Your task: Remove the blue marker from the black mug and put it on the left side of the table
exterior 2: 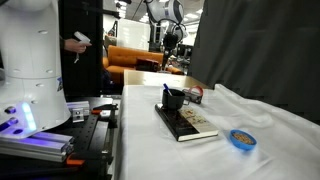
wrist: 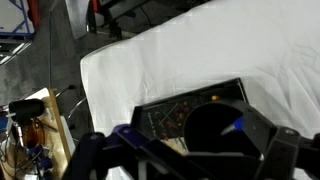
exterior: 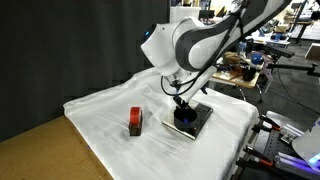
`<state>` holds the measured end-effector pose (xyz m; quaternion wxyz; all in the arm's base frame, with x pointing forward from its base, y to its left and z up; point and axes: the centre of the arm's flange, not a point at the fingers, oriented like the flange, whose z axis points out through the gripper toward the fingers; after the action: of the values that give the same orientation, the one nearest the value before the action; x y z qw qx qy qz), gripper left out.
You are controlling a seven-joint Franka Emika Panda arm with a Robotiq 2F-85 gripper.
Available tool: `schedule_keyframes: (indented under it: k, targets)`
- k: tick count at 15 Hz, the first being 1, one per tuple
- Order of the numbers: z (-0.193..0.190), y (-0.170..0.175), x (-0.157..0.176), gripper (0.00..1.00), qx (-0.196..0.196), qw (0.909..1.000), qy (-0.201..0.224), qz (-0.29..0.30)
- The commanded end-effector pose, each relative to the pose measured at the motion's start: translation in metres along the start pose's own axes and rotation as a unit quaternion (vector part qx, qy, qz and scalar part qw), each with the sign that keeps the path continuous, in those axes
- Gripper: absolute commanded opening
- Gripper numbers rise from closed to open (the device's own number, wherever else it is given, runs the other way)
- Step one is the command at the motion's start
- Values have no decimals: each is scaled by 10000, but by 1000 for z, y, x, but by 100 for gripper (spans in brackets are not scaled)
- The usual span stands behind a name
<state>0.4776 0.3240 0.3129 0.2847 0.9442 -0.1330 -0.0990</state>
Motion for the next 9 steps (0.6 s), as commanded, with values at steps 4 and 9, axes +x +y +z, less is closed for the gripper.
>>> schedule_keyframes:
  k: [4, 9]
  targets:
    - [-3, -58, 69, 100, 74, 9984, -279, 483]
    - [9, -68, 65, 100, 189, 9988, -165, 418]
